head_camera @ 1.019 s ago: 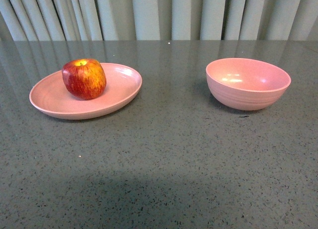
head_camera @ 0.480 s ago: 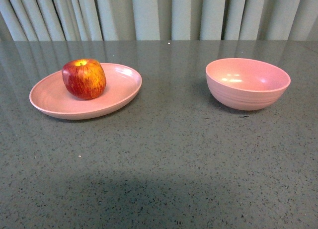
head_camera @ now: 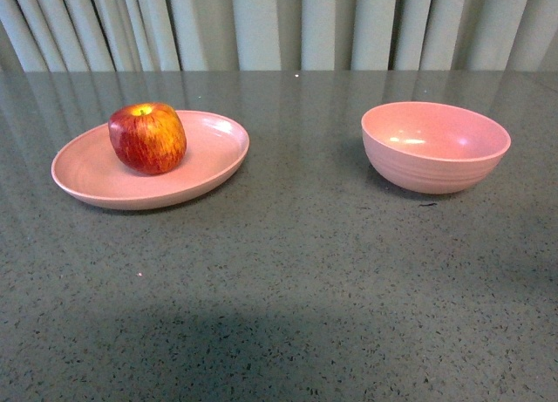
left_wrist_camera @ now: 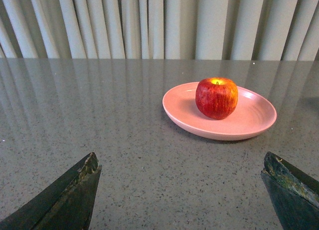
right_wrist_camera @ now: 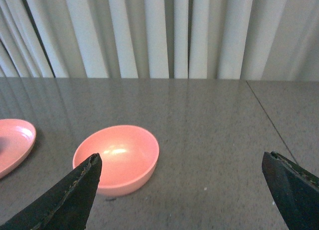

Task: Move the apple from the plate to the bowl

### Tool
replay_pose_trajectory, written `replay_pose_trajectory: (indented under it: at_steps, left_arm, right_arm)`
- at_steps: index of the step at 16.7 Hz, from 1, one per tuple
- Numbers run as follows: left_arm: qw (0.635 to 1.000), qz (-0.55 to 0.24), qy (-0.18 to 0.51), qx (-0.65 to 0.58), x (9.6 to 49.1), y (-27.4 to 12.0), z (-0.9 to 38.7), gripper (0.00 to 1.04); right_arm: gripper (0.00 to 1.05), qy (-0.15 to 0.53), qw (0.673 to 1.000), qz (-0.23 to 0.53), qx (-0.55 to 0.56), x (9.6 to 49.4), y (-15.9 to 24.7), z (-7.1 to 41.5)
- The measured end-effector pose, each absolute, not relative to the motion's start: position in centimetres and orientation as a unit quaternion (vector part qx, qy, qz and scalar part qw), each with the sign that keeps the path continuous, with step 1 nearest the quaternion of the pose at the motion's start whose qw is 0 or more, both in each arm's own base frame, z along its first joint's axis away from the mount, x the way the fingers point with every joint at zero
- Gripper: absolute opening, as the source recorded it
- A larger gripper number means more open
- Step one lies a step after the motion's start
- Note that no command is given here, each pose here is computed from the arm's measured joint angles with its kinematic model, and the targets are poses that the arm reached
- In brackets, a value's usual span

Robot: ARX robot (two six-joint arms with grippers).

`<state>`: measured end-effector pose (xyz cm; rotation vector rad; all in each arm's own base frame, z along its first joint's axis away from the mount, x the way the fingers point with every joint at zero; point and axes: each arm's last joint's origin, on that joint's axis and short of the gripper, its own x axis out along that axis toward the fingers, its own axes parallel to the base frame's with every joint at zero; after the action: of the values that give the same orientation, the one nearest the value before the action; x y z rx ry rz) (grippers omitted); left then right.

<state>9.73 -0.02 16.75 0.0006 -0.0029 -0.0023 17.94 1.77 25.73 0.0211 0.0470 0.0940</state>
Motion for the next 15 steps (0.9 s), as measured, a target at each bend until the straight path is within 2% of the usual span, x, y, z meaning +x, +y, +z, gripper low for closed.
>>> replay_pose_trajectory:
  at_steps: [3, 4, 7, 11, 15]
  left_arm:
    - [1.000, -0.001, -0.001, 0.000, 9.7, 0.0, 16.8, 0.98]
    - [1.000, -0.001, -0.001, 0.000, 9.7, 0.0, 16.8, 0.98]
    - [1.000, -0.001, -0.001, 0.000, 9.7, 0.0, 16.8, 0.98]
    - [1.000, -0.001, -0.001, 0.000, 9.7, 0.0, 16.8, 0.98]
    - [1.000, -0.001, -0.001, 0.000, 9.7, 0.0, 16.8, 0.98]
  right_arm:
    - [0.98, 0.044, 0.998, 0.044, 0.001, 23.0, 2.7, 28.2]
    - [0.98, 0.075, 0.996, 0.046, -0.007, 26.7, 3.8, 28.7]
    - [0.98, 0.169, 0.985, 0.030, -0.023, 33.3, 5.2, 27.2]
    - [0.98, 0.259, 0.965, 0.024, -0.022, 36.2, 5.7, 24.0]
    - [0.98, 0.309, 0.951, 0.008, -0.013, 37.0, 5.7, 21.5]
